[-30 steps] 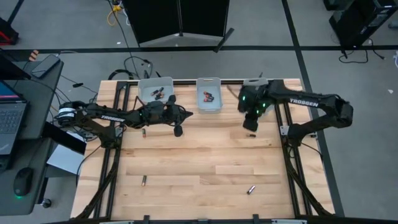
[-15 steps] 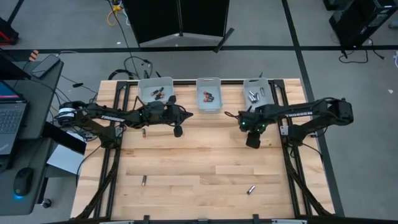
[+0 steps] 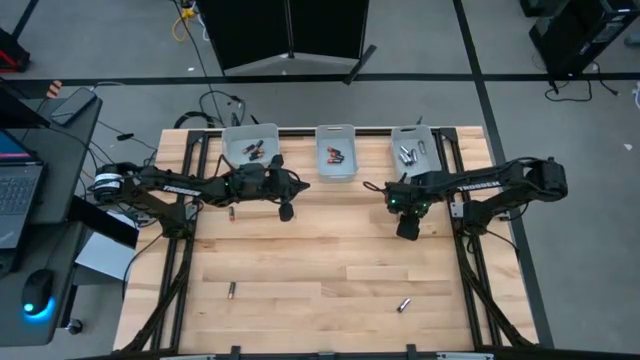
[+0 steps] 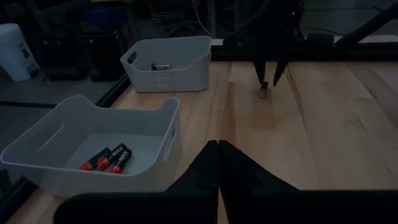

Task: Sort batteries
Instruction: Put the top black brown battery into the left bin

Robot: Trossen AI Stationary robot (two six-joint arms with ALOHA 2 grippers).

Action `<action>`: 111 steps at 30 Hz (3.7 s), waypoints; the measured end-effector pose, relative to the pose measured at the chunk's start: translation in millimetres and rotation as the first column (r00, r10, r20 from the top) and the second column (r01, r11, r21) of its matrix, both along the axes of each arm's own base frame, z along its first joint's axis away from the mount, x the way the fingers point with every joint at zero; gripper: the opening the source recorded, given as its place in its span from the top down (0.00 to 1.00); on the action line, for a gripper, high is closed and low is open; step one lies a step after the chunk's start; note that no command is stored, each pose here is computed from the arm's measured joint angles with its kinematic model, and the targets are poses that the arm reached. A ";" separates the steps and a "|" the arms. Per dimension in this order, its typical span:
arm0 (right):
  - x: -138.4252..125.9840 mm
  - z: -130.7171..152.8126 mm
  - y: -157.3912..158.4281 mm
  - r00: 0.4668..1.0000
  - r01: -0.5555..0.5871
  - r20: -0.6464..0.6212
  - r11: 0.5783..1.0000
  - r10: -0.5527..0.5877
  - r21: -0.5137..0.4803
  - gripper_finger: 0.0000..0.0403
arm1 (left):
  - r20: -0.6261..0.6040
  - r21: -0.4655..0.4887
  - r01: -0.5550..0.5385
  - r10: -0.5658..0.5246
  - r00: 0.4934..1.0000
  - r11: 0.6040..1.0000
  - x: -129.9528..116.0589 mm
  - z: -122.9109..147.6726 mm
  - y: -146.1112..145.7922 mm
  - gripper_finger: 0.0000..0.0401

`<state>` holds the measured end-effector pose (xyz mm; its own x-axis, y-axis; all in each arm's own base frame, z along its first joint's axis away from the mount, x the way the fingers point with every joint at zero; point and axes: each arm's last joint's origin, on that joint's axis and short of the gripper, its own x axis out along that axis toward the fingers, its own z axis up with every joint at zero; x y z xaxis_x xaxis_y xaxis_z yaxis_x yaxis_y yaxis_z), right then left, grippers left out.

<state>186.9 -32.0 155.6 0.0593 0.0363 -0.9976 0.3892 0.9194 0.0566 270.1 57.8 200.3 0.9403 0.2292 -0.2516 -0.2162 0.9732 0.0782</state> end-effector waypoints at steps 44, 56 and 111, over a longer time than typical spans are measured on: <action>91.8 51.2 -4.8 0.324 0.003 0.878 0.927 0.354 -0.375 0.87 | 0.320 -0.195 0.200 -0.131 0.938 0.960 8.8 21.2 -10.4 0.86; 92.9 54.3 -2.2 0.292 0.004 0.876 0.916 0.384 -0.402 0.87 | 0.306 -0.165 0.236 -0.177 0.935 0.958 42.8 22.2 -14.7 0.61; 91.1 55.4 -16.4 0.349 0.145 0.865 0.891 0.360 -0.429 0.59 | 0.363 0.005 0.234 -0.220 0.906 0.972 24.8 92.7 18.9 0.87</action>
